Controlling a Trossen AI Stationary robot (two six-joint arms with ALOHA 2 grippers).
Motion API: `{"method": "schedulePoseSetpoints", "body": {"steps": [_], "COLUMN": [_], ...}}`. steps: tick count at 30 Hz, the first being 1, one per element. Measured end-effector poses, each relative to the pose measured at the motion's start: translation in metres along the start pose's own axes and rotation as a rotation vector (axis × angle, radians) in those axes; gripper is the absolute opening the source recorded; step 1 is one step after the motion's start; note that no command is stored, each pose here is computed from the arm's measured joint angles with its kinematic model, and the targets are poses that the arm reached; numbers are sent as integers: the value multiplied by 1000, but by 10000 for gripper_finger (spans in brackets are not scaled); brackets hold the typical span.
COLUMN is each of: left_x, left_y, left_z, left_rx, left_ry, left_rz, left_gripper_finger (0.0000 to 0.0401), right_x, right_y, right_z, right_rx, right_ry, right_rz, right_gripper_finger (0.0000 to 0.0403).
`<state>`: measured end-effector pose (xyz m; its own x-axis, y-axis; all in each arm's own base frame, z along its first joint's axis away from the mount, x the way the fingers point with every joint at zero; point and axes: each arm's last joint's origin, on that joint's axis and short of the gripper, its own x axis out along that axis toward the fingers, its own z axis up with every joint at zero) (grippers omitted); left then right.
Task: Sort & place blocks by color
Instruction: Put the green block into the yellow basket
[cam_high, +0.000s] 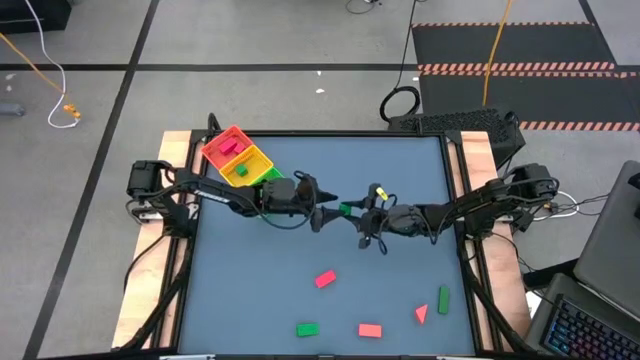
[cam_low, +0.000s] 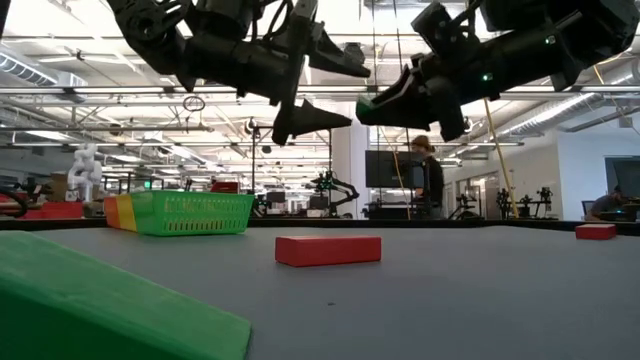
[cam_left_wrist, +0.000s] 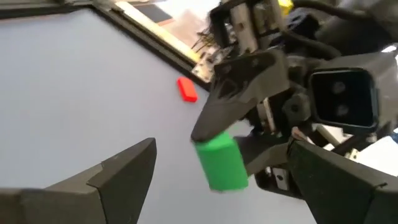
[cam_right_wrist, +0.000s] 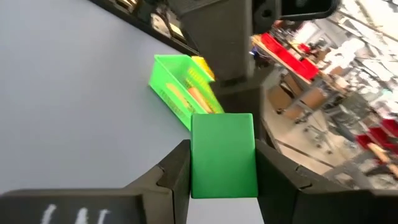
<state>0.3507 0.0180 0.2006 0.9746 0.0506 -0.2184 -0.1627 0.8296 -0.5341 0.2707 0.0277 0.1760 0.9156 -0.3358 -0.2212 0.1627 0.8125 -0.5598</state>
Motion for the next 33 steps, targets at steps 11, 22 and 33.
{"method": "schedulePoseSetpoints", "body": {"steps": [11,22,33], "left_x": [0,0,0], "left_y": [2,1,4], "left_z": [0,1,-3], "left_rx": [-32,-25,21], "left_ry": [-21,-34,12], "left_rz": [52,40,74], "left_gripper_finger": [252,228,255], "right_x": [1,11,34], "right_y": [-4,-11,5], "right_z": [-1,17,14], "right_rx": [-20,-66,-140], "right_ry": [19,-36,45], "right_rz": [-43,-50,-46], "right_gripper_finger": [125,125,125]}}
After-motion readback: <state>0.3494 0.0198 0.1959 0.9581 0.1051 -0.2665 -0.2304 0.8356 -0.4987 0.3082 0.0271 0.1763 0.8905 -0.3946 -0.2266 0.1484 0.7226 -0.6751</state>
